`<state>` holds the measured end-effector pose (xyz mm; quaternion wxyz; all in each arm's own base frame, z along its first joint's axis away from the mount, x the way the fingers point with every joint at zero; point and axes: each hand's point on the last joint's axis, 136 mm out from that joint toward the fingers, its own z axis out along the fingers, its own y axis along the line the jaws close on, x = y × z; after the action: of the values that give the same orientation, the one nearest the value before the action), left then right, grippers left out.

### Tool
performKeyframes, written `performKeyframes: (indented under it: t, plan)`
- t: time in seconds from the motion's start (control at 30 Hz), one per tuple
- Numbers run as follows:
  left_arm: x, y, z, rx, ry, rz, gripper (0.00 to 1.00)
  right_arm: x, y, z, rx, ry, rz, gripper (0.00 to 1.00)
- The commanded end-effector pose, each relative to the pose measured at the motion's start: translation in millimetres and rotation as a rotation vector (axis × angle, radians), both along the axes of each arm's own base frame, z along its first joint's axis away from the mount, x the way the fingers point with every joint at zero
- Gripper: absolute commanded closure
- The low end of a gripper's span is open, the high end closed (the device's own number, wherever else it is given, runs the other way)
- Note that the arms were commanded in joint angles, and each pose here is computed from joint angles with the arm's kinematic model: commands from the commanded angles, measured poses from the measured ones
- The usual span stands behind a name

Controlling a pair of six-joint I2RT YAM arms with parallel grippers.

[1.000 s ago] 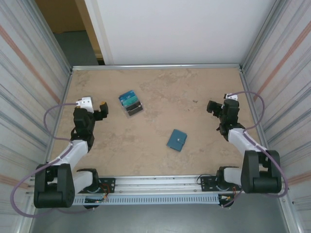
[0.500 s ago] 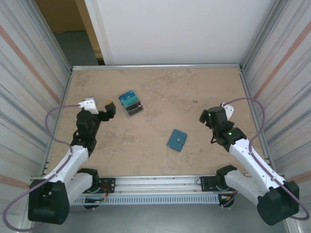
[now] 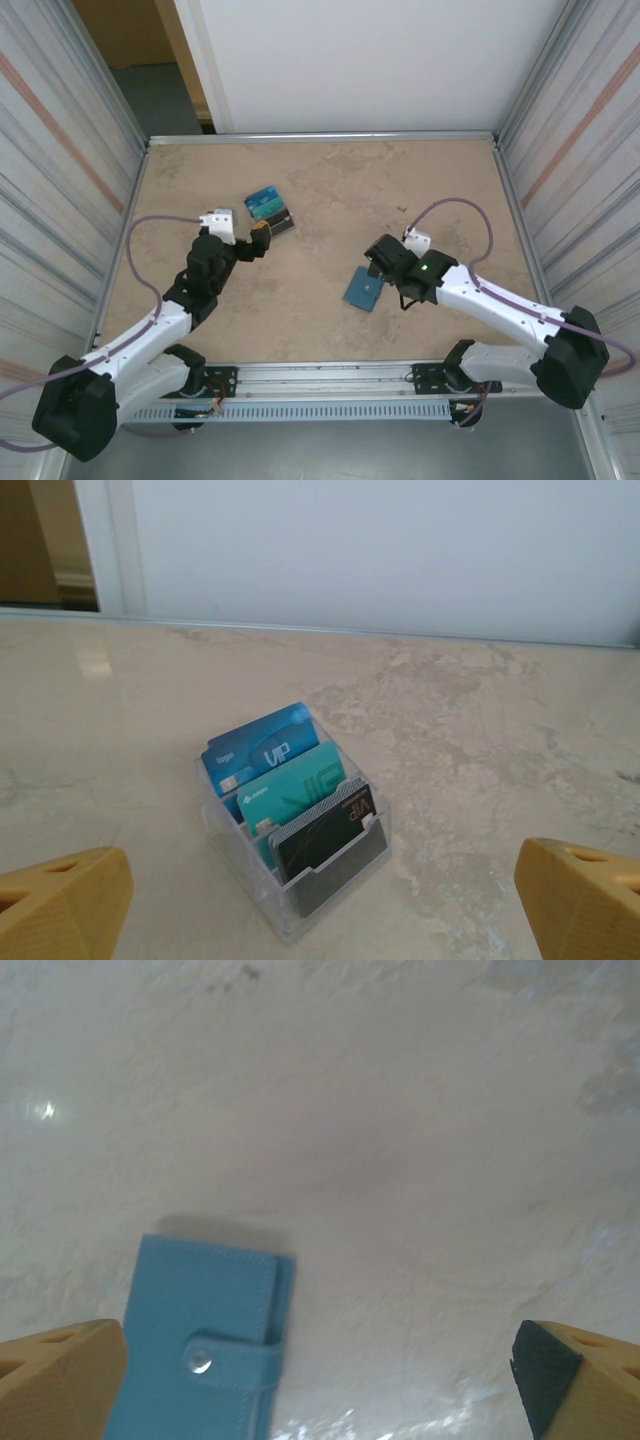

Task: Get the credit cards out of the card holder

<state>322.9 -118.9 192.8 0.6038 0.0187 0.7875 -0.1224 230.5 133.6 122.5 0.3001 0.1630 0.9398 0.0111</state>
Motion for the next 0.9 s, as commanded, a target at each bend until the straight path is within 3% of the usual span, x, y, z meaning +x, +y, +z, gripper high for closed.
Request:
performKeyframes:
  t: [0.0, 0.4, 0.53, 0.87]
  plan:
    - [7.1, 6.5, 8.2, -0.020, 0.006, 0.057, 0.01, -6.1, 16.3, -4.4, 0.091, 0.053, -0.047, 0.01]
    - [20.6, 18.2, -11.8, -0.163, 0.120, 0.080, 0.01, -15.9, 44.7, -38.6, 0.176, 0.187, -0.013, 0.01]
    - [21.0, 20.5, -13.2, -0.158, 0.146, 0.093, 0.01, -9.5, 64.5, -50.1, 0.250, 0.207, 0.023, 0.01]
    - [25.4, 7.9, -23.8, -0.150, 0.214, 0.043, 0.01, -0.6, 65.1, -71.3, 0.219, 0.271, -0.007, 0.01]
